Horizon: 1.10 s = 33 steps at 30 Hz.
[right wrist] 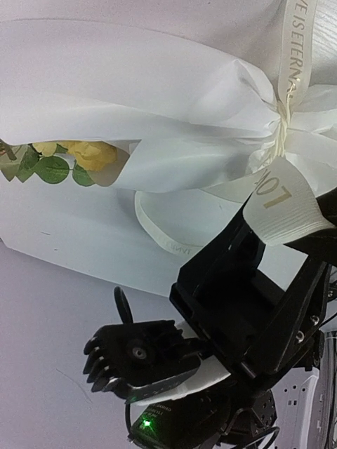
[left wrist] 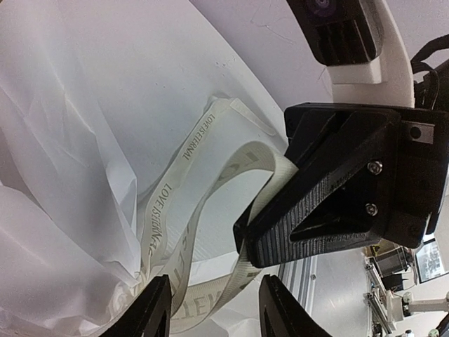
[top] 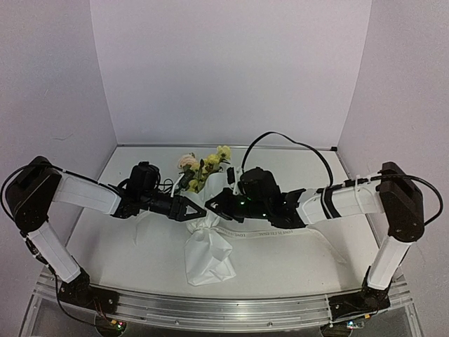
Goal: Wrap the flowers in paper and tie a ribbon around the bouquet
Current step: Pass from the right arm to the left
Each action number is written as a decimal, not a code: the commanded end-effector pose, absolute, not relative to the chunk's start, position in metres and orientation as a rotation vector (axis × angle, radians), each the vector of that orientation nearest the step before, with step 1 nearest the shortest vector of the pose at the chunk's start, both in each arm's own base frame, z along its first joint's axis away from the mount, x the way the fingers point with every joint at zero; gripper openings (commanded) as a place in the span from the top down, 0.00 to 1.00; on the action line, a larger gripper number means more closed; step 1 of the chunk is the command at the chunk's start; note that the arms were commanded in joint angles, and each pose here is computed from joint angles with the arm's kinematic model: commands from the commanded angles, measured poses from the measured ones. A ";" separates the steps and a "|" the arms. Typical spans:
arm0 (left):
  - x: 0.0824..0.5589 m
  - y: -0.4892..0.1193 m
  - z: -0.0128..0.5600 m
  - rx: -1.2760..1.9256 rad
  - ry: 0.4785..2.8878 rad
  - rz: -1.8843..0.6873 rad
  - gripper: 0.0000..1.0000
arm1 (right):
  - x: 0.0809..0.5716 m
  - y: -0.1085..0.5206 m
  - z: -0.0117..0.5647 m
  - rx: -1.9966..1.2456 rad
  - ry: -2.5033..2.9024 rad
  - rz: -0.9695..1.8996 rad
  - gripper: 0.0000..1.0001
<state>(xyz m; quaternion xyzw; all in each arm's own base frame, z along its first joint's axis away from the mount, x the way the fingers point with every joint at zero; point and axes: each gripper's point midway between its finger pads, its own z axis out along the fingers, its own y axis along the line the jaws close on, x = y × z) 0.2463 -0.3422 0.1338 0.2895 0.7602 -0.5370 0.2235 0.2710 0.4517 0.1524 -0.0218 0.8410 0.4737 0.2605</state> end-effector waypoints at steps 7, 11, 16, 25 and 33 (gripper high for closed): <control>0.261 -0.346 0.119 0.778 2.137 -1.342 0.65 | 0.275 0.458 0.155 -0.022 2.256 1.343 1.00; 0.267 -0.348 0.115 0.761 2.152 -1.320 0.70 | 0.274 0.455 0.151 -0.021 2.264 1.333 1.00; 0.267 -0.354 0.116 0.779 2.148 -1.310 0.81 | 0.273 0.451 0.147 -0.017 2.275 1.312 1.00; 0.266 -0.361 0.108 0.816 2.164 -1.217 1.00 | 0.271 0.406 0.137 0.062 2.376 1.053 0.52; 0.264 -0.362 0.109 0.870 2.153 -1.106 1.00 | 0.254 0.277 0.112 0.381 2.462 0.504 0.28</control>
